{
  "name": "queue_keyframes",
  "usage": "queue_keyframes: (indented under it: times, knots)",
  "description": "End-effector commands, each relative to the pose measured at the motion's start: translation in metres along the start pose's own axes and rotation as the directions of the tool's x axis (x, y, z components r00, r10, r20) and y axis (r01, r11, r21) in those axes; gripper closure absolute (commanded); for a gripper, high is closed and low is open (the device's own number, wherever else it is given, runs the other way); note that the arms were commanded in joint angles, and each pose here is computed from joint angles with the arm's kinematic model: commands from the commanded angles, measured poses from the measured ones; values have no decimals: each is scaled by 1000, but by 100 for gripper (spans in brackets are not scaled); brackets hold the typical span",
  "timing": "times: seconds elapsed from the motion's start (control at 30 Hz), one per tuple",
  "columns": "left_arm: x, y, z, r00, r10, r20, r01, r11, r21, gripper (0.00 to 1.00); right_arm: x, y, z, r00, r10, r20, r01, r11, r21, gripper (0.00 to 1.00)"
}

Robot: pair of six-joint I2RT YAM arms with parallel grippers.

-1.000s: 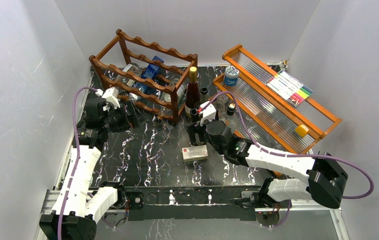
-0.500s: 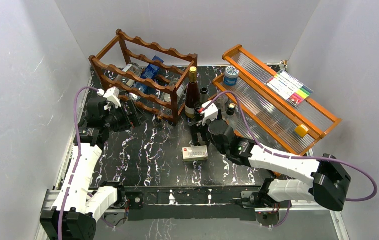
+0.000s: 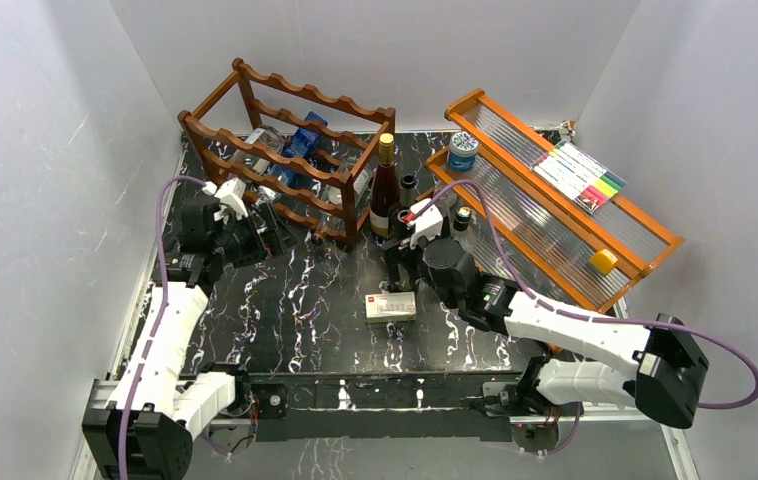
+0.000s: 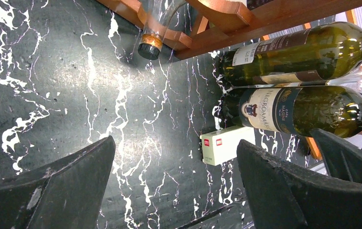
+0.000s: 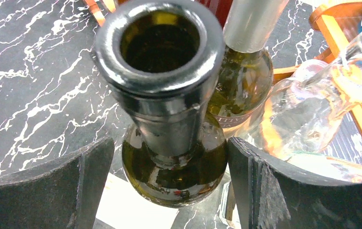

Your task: Take the wine bottle off the wine rack

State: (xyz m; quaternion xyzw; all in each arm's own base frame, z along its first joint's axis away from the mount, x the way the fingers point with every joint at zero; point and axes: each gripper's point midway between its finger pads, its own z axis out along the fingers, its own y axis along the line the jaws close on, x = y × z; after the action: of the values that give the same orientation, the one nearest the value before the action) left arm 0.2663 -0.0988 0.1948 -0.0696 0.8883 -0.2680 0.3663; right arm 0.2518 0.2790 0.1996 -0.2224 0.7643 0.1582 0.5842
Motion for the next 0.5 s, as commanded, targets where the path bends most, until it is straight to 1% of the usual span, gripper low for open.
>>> queue_keyframes:
  times: [0.0, 0.27, 0.4, 0.47]
  knots:
    - [3, -3, 3, 1000, -4, -5, 5, 1000, 29, 2, -53, 0, -13, 993, 38, 116, -36, 999, -21, 2]
    - [9, 11, 18, 998, -59, -3, 59, 998, -7, 2, -83, -3, -34, 986, 22, 166, -13, 998, -55, 2]
    - [-1, 20, 25, 996, -94, 9, 94, 995, -15, 2, -101, -4, -45, 978, -9, 206, 25, 997, -75, 2]
    - [-12, 27, 25, 989, -146, 26, 146, 989, 7, 2, -112, -6, -52, 973, -20, 229, 39, 996, -79, 2]
